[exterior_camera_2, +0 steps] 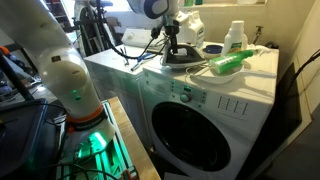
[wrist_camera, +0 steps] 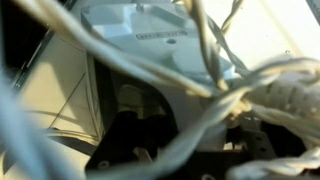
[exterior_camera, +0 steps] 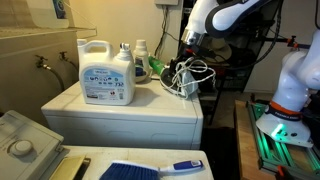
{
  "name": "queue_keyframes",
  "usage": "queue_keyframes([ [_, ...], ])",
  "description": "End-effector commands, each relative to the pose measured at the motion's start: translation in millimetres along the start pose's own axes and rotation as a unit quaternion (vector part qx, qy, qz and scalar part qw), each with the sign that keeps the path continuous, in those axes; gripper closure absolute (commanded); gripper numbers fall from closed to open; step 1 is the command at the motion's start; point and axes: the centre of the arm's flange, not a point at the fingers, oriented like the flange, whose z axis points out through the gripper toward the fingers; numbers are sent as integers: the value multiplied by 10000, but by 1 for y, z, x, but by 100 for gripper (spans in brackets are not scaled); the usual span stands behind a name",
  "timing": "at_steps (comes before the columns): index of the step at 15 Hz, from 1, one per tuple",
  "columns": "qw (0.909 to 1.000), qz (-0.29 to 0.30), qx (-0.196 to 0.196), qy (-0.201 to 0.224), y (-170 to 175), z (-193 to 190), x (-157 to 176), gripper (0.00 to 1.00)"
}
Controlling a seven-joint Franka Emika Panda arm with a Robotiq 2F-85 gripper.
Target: Put the iron in a lying position
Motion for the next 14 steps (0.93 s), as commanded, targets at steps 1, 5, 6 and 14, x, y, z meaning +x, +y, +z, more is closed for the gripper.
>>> queue_keyframes([
  [1, 9994, -246, -247, 80, -25, -18, -8, 97],
  [5, 9982, -497, -267, 224, -48, -24, -18, 98],
  [6, 9979, -537, -246, 248, -52, -22, -21, 98],
  [14, 9999, -141, 65, -23, -42, 5, -26, 100],
])
